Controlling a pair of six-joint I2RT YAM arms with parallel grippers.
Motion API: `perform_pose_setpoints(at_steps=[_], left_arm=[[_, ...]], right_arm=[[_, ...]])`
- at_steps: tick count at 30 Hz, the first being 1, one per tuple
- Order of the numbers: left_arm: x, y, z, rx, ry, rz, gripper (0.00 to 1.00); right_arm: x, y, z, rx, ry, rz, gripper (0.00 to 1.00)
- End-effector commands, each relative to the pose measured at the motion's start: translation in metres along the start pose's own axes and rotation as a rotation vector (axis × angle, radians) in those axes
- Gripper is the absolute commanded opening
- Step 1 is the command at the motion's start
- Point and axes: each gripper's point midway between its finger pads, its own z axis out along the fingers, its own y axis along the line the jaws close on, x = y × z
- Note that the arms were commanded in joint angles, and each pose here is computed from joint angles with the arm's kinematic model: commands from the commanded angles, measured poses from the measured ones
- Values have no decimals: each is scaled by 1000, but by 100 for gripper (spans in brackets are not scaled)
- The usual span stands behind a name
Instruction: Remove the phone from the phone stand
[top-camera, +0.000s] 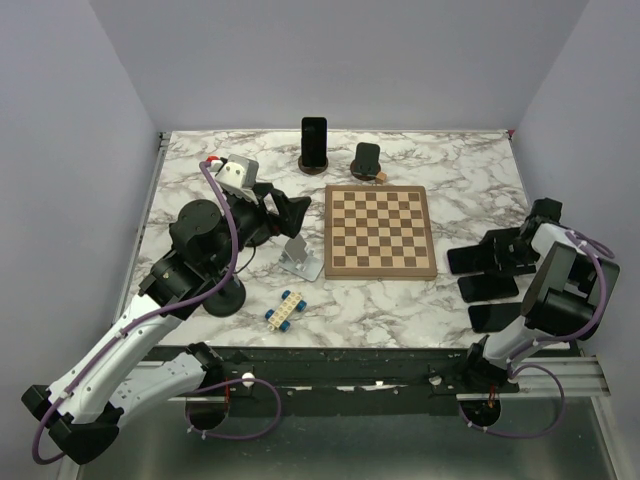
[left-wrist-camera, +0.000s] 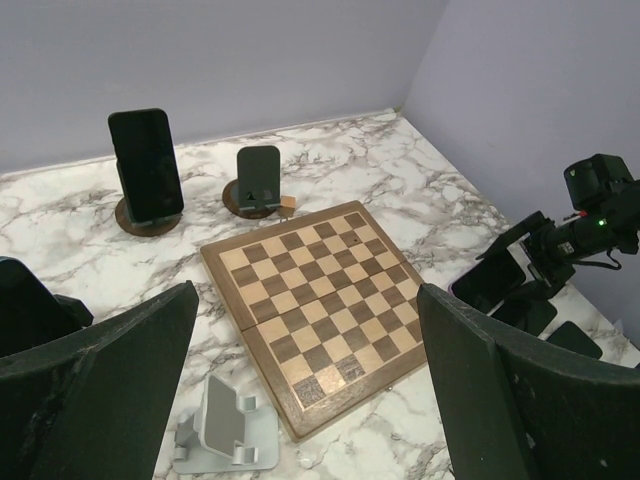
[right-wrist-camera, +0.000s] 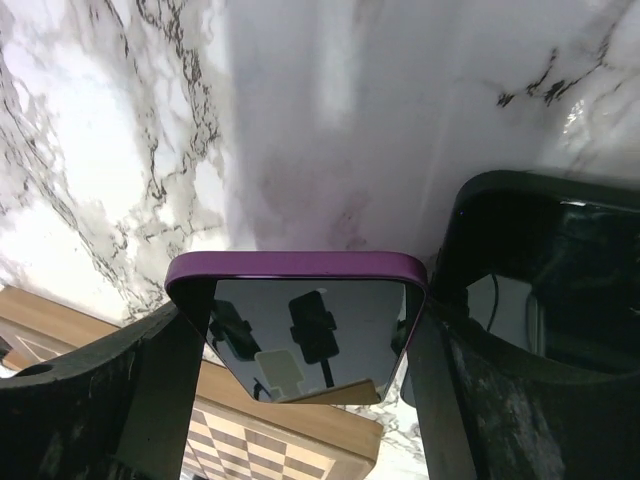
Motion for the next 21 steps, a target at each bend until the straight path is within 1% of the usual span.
perform_pose_setpoints(at_steps=[1,9,11,16,19,21], left_arm=[[-9,-3,-2,8,-8,-2,99],[-11,-1,-2,1,-15,4,99],[-11,-1,-2,4,-14,3,99],[-9,-3,-1,11,-9,-1,99],[-8,-3,-1,14,-4,-6,99],[-8,-3,0,15,-2,-6,99]], right_arm=[[-12,-8,1,20,-40,75,10],[-15,-14,11,32,-32,111,16],[-17,-14,12,31,-39,112,20],[-22,-18,14,49,-43,113,27],[-25,-21,14,52,-56,109,34],[-26,-23,15,57,-66,107,36]])
